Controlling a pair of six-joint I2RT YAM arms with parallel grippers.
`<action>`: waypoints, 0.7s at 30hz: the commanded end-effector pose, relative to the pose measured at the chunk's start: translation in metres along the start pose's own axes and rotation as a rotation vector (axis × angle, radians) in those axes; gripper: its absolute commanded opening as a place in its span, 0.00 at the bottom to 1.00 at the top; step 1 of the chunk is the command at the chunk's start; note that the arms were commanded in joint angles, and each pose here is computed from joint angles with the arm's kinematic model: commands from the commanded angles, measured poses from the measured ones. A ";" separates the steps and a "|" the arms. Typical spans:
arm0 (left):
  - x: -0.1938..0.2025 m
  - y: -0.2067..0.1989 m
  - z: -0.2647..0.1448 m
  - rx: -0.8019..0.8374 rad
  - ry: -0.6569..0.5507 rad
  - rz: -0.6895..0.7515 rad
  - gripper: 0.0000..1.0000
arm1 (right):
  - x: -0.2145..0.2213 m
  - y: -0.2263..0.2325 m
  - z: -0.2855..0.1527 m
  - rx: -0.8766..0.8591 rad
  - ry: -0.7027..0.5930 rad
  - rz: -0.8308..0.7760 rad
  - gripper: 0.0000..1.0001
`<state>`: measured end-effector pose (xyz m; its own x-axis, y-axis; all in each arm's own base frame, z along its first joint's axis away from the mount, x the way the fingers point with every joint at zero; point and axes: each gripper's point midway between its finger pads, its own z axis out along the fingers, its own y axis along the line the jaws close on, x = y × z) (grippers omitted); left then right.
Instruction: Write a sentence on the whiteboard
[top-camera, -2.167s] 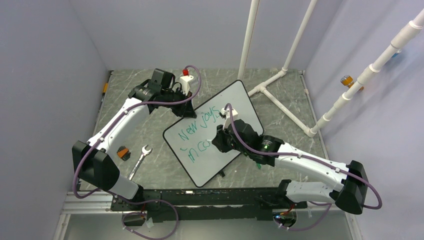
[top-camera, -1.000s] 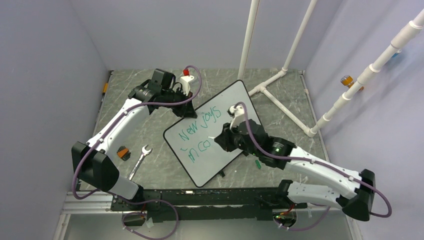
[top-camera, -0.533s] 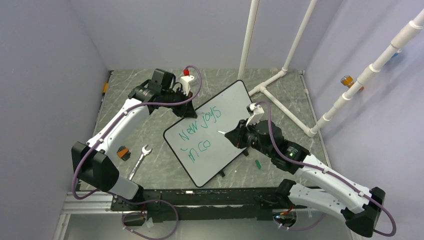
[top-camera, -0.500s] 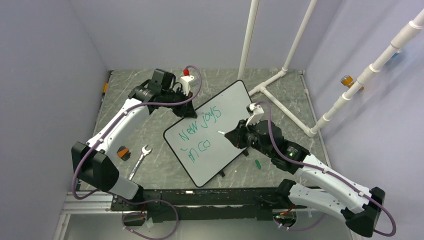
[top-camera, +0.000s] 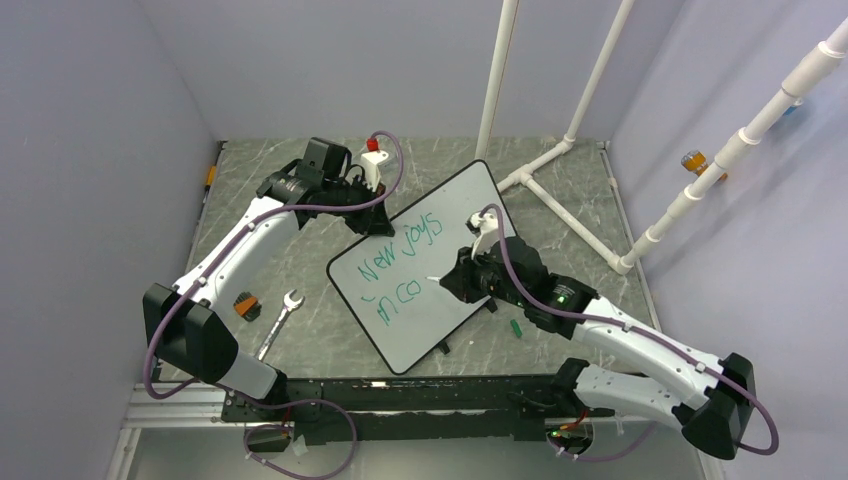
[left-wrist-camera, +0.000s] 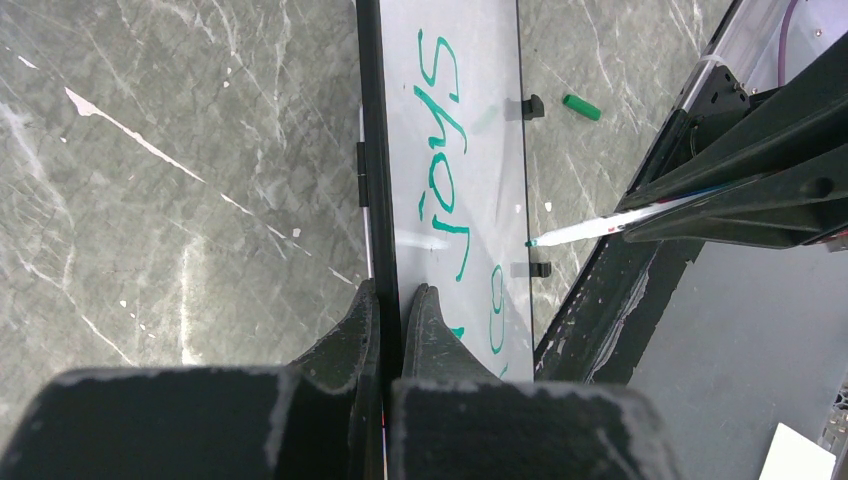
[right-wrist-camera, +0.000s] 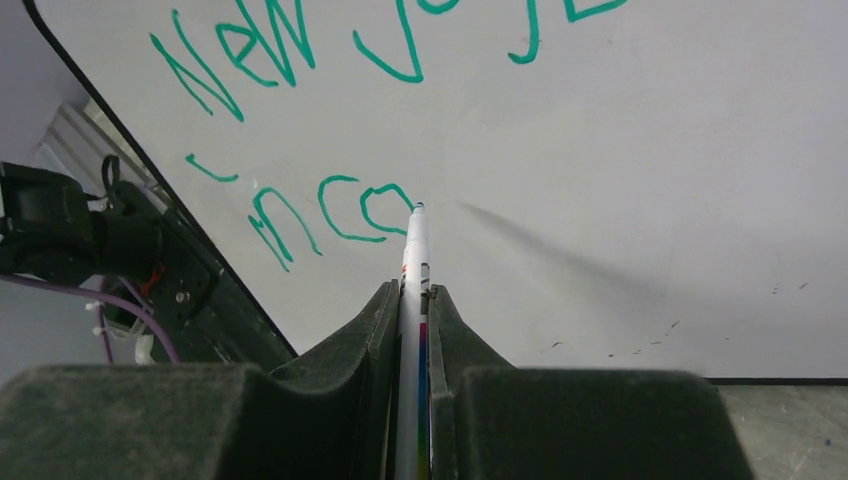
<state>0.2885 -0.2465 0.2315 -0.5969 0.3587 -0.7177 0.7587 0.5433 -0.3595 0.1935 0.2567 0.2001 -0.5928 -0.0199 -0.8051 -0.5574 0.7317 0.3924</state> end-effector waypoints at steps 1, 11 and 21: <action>0.010 0.010 0.005 -0.062 0.036 0.148 0.00 | -0.020 0.013 0.003 -0.051 -0.045 -0.026 0.00; 0.010 0.009 0.005 -0.054 0.038 0.148 0.00 | -0.026 0.013 0.015 -0.034 -0.056 -0.026 0.00; 0.010 0.008 0.006 -0.053 0.036 0.149 0.00 | -0.026 0.003 0.021 0.016 -0.059 -0.025 0.00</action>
<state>0.2876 -0.2476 0.2325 -0.5928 0.3597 -0.7205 0.7620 0.5400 -0.3574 0.2043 0.2697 0.1853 -0.6076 -0.0540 -0.7924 -0.5561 0.7412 0.3760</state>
